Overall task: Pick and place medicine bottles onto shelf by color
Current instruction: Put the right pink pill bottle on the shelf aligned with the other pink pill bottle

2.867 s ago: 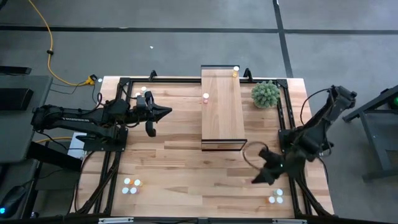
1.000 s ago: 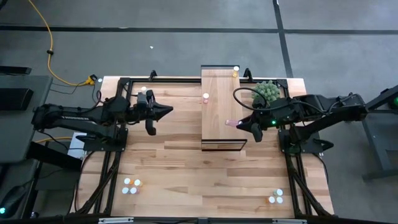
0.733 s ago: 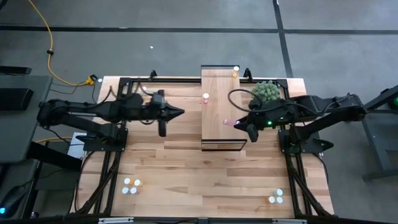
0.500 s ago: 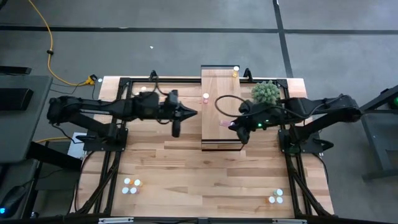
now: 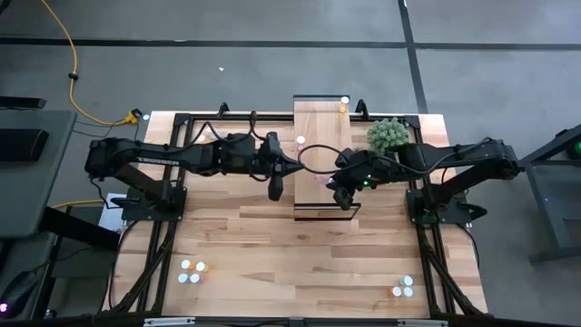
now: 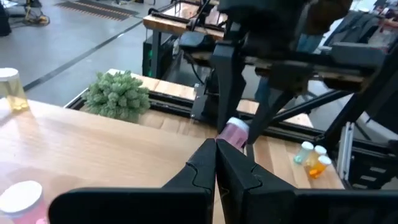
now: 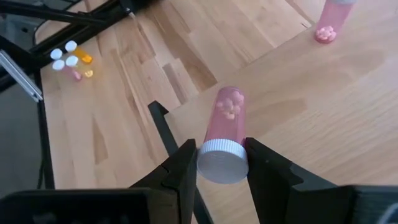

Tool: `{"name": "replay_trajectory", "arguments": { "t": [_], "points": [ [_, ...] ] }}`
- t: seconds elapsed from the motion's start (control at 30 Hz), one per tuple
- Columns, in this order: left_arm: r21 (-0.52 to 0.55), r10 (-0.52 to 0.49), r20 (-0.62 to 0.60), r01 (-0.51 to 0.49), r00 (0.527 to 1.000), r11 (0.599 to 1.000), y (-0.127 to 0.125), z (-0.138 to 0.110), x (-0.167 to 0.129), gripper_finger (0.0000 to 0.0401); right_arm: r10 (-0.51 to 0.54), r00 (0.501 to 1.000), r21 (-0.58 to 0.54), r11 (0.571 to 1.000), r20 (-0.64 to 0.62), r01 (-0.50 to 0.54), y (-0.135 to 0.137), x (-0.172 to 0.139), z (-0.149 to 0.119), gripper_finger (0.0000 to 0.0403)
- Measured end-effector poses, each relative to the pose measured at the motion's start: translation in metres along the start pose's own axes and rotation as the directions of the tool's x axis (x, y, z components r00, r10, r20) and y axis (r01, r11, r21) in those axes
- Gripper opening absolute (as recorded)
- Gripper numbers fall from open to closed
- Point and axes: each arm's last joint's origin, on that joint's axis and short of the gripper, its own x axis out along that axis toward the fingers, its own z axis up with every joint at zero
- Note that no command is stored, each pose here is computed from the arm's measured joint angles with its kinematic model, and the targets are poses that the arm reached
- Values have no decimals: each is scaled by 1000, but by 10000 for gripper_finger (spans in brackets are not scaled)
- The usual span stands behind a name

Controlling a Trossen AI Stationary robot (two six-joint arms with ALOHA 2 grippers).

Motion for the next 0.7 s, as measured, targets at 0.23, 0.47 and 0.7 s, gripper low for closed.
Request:
{"name": "replay_trajectory", "arguments": {
  "t": [0.23,0.47,0.7],
  "points": [
    [-3,-12,11,12,1000,1000,0,-8,18,0,-44,999,9,999,27,44,-7,1,4,108],
    [-53,0,28,1,1000,999,2,-18,36,0,-26,998,19,1000,58,25,-6,1,8,108],
    [-68,74,50,-70,996,995,4,-21,41,0,3,999,21,1000,50,-4,-5,3,9,108]
  ]
}}
